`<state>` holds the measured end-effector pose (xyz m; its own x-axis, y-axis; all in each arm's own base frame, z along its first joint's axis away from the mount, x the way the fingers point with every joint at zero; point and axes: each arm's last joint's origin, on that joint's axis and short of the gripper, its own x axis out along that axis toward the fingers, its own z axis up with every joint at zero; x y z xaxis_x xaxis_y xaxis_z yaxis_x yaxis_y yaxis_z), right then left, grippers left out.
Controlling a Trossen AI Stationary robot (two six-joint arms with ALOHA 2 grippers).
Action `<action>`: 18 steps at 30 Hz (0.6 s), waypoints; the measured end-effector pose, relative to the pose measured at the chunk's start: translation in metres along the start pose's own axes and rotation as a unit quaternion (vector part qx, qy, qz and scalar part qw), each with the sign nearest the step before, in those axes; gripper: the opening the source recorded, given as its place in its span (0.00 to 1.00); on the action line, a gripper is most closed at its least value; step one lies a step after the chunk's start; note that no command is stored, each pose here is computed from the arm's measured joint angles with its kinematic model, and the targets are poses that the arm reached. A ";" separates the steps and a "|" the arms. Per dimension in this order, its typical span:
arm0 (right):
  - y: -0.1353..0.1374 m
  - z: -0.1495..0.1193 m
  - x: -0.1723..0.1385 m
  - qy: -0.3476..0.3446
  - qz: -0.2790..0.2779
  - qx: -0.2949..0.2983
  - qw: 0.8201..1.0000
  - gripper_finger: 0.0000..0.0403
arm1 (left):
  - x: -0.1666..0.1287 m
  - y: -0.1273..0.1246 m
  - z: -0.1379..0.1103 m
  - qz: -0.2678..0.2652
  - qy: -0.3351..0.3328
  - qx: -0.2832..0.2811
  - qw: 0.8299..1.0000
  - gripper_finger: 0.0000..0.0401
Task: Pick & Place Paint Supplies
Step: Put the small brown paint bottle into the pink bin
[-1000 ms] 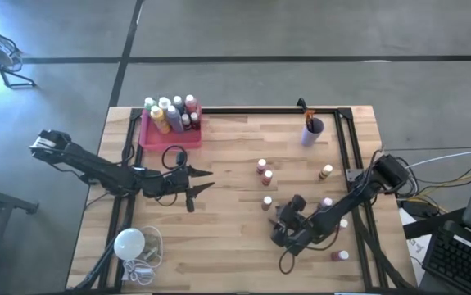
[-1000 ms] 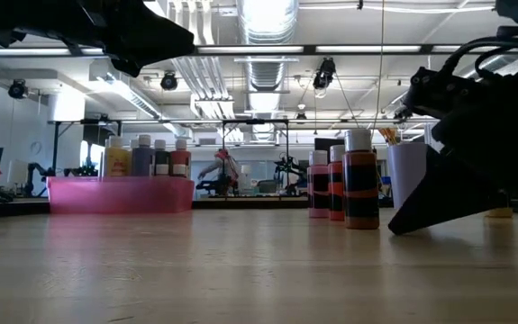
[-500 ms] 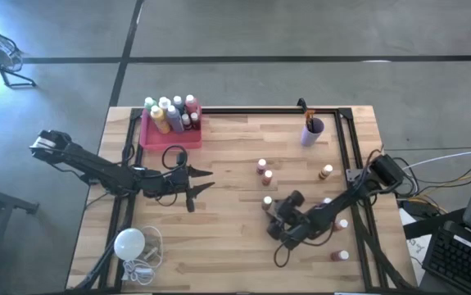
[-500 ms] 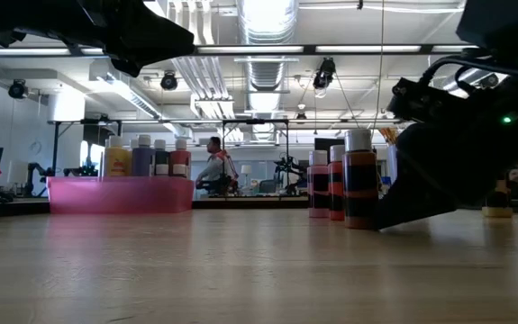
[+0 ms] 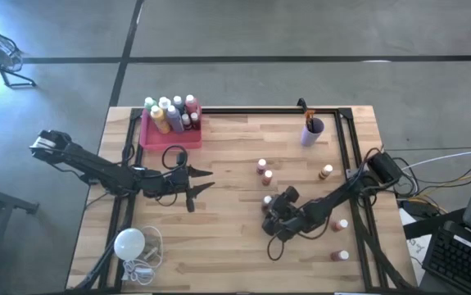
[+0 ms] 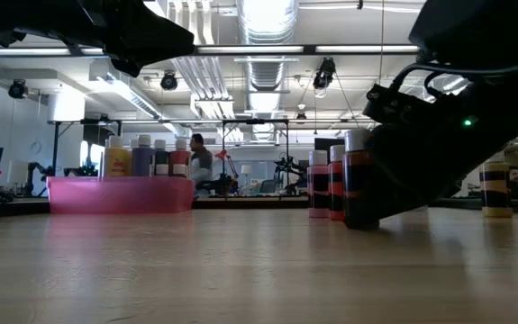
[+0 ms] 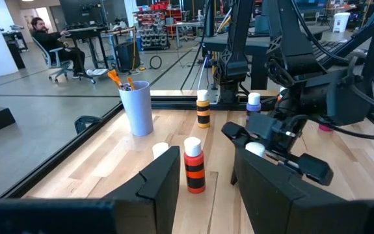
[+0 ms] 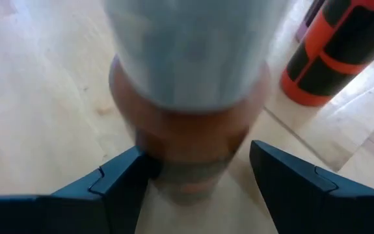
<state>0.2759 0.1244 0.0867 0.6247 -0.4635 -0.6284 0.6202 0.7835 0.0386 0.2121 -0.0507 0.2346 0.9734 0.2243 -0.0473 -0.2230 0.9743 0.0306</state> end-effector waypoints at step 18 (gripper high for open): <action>-0.003 0.005 0.005 -0.004 -0.006 0.000 1.000 0.52 | 0.000 0.000 0.000 0.000 0.000 0.000 1.000 0.38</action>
<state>0.2800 0.1177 0.0874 0.6202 -0.4767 -0.6229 0.6283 0.7774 0.0307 0.2121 -0.0507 0.2344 0.9733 0.2243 -0.0483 -0.2230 0.9743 0.0313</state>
